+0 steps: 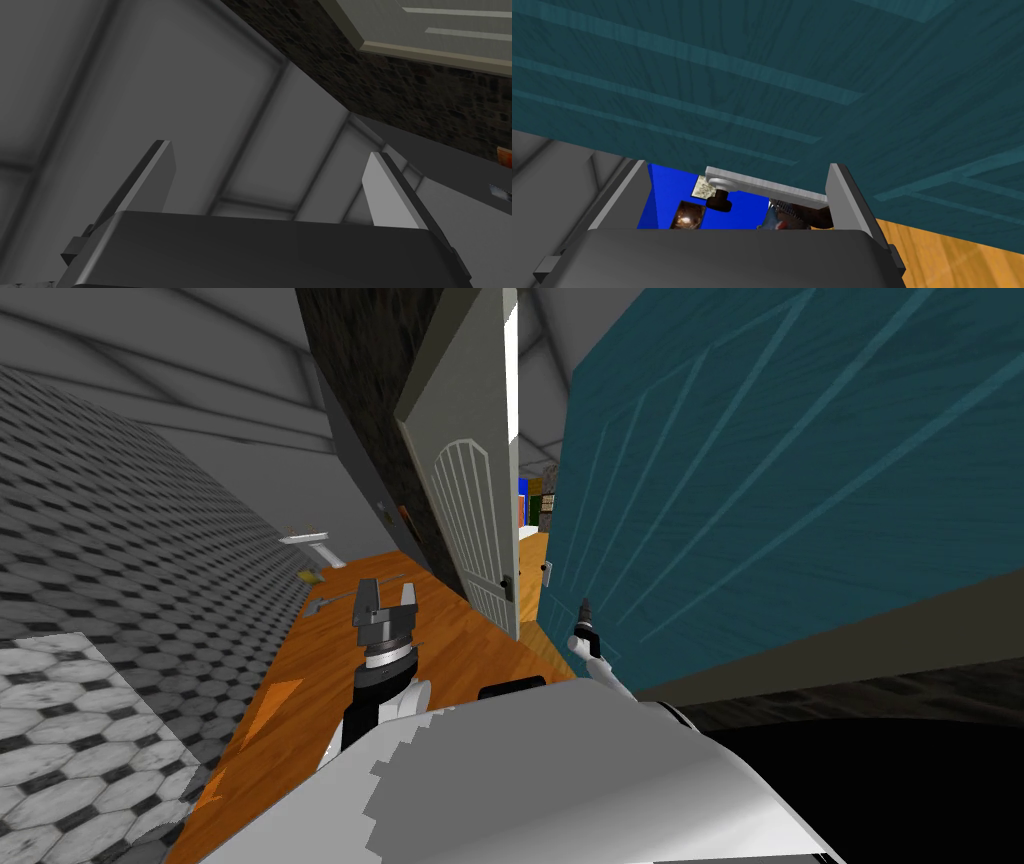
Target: Push the door open
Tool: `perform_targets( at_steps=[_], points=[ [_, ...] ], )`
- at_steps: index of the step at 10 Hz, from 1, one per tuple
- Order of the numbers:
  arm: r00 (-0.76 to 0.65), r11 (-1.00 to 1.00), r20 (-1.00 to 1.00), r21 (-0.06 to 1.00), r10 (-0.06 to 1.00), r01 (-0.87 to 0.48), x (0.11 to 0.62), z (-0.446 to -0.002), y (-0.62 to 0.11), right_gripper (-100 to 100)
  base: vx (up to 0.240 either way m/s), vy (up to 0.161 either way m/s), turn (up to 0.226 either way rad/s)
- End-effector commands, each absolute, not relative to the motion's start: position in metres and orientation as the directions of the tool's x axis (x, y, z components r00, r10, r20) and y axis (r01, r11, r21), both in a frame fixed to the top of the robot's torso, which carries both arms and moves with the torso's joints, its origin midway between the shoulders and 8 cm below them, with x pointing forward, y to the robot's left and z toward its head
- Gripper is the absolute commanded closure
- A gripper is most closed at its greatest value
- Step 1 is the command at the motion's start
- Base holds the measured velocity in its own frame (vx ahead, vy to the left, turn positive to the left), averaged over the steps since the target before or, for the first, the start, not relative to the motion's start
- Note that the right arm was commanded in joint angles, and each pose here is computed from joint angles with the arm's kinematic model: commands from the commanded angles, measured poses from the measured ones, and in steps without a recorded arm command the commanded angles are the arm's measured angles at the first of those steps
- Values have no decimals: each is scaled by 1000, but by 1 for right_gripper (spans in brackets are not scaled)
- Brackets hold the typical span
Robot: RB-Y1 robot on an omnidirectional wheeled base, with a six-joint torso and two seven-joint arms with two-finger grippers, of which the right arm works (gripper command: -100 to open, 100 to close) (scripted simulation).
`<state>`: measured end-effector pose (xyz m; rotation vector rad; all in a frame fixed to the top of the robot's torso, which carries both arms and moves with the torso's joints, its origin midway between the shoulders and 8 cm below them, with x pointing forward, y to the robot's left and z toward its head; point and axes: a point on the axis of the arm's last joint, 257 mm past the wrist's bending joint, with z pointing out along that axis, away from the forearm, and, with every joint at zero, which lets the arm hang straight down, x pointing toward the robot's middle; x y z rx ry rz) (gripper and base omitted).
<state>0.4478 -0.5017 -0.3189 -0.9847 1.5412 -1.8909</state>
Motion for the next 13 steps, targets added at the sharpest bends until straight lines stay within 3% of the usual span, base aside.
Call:
perform_targets(
  at_steps=[1,5,13],
  points=[
    [-627,-224,211,-973,-750,-59,450,-317,-509,-100,48,-143,23],
    [-667,-206,193,-977,-719,-60,459,-313,-522,-100,74,-135,13],
    [-724,-167,157,-984,-671,-59,472,-307,-538,-100,82,-71,4]
  ],
)
